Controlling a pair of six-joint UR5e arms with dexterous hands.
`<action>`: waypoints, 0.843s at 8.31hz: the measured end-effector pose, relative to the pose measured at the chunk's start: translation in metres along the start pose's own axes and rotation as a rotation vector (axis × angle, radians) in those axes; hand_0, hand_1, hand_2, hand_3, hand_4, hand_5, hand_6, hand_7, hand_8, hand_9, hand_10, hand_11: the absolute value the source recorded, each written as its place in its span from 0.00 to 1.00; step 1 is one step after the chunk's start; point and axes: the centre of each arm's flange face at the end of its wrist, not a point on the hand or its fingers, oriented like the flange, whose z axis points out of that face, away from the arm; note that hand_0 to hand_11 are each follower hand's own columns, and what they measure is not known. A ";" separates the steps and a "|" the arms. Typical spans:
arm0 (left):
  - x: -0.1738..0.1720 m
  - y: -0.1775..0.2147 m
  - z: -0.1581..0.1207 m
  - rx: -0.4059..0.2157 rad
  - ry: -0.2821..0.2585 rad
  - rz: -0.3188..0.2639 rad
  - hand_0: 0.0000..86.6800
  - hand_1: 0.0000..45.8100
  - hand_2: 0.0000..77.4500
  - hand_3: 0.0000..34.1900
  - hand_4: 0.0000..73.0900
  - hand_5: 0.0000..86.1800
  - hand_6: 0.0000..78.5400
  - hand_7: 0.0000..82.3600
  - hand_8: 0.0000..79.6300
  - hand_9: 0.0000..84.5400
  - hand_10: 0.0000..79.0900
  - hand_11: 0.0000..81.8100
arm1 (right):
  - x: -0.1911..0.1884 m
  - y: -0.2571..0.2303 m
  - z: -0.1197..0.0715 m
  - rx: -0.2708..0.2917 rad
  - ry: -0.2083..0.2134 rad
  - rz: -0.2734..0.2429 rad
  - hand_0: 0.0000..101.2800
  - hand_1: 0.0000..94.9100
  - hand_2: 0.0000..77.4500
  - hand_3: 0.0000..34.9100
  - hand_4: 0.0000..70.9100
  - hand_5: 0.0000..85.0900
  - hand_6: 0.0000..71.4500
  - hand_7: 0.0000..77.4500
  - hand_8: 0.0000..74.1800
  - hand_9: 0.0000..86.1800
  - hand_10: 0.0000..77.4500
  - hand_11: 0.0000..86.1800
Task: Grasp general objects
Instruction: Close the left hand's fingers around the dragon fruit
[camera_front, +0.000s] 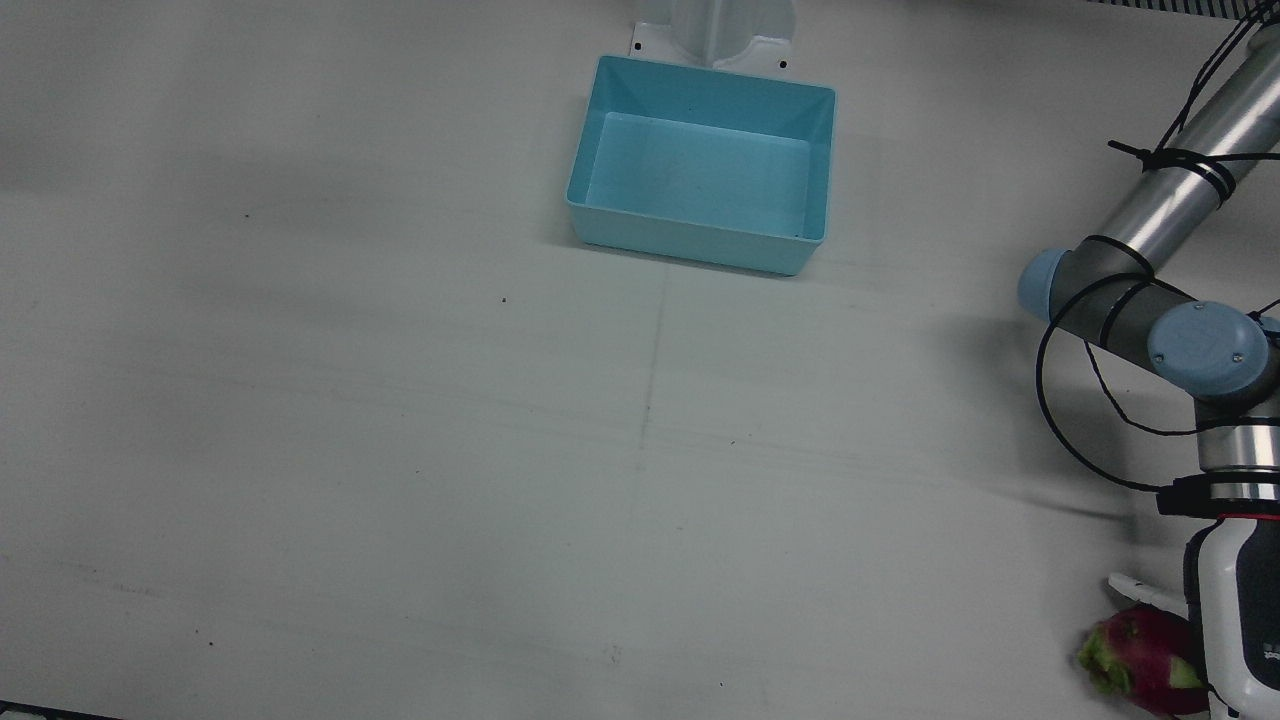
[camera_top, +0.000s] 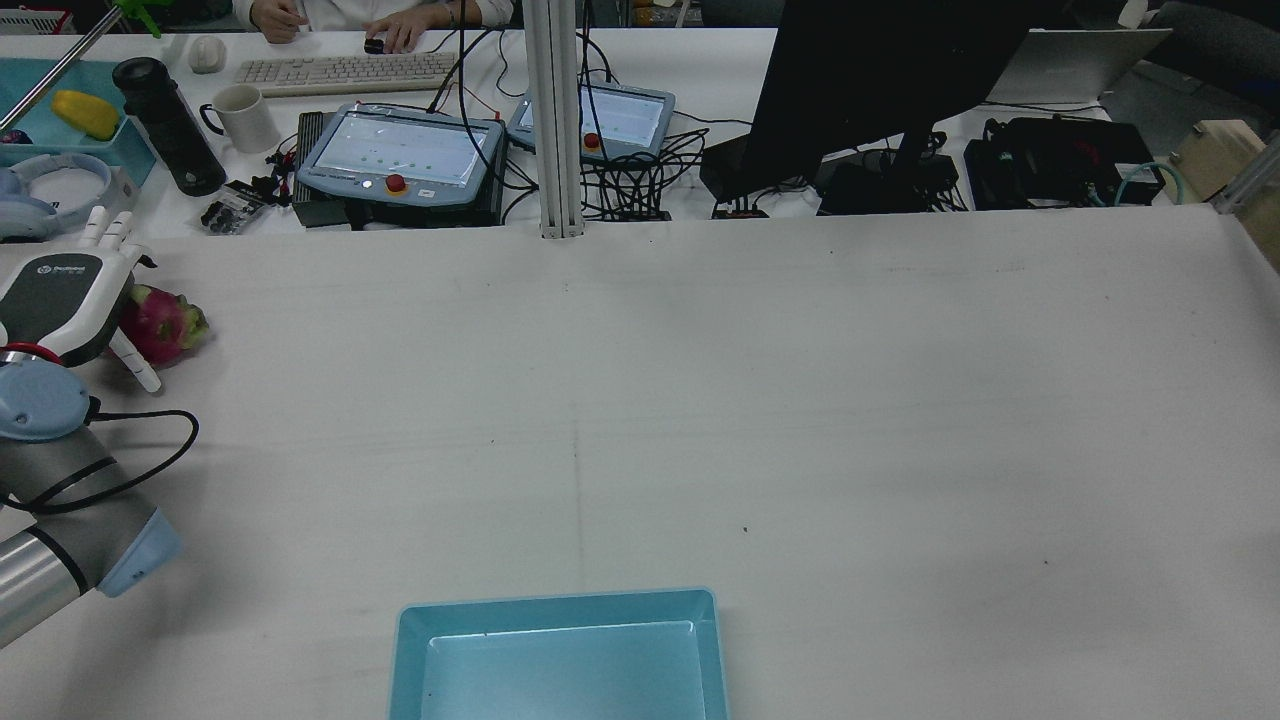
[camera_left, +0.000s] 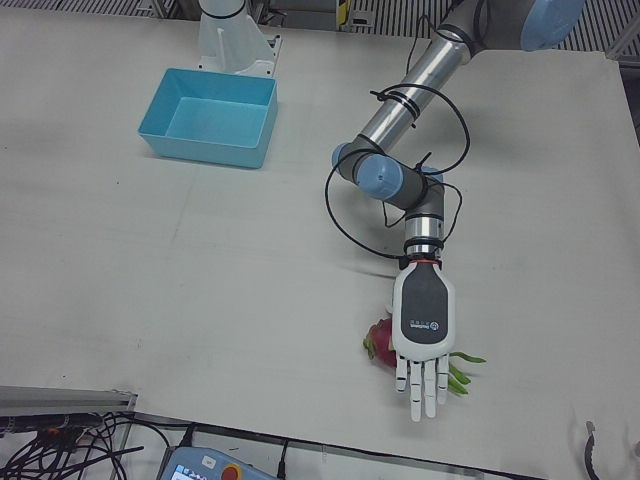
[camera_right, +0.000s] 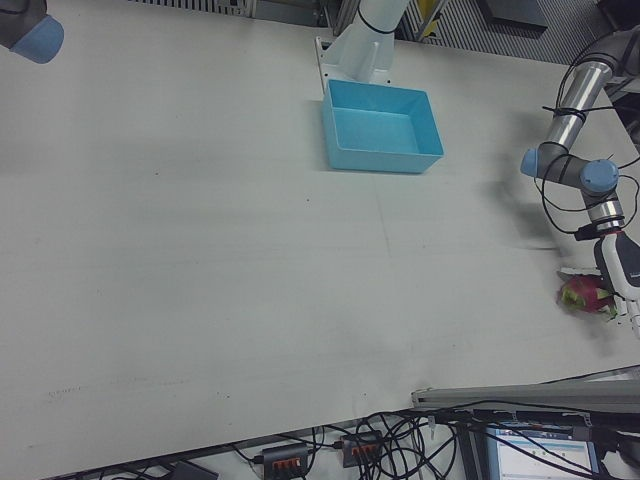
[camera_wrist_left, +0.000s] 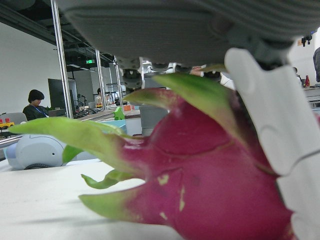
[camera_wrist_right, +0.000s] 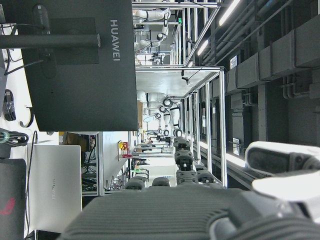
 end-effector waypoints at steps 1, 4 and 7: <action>-0.004 0.000 0.001 0.000 0.001 -0.001 0.66 0.00 0.01 0.00 0.01 0.39 0.01 0.10 0.01 0.01 0.27 0.10 | 0.000 0.000 0.000 0.000 0.000 0.000 0.00 0.07 0.96 0.00 0.00 0.00 0.00 0.00 0.00 0.01 0.00 0.01; -0.011 0.004 0.000 -0.005 0.001 0.001 0.64 0.00 0.01 0.00 0.03 0.44 0.01 0.13 0.01 0.01 0.26 0.11 | 0.000 0.000 0.000 0.000 0.000 0.000 0.00 0.07 0.96 0.00 0.00 0.00 0.00 0.00 0.00 0.01 0.00 0.01; -0.033 0.001 -0.007 -0.007 0.001 0.017 0.61 0.00 0.00 0.00 0.09 0.53 0.01 0.22 0.01 0.01 0.26 0.19 | 0.000 0.000 0.000 0.000 0.000 0.001 0.00 0.07 0.96 0.00 0.00 0.00 0.00 0.00 0.00 0.01 0.00 0.01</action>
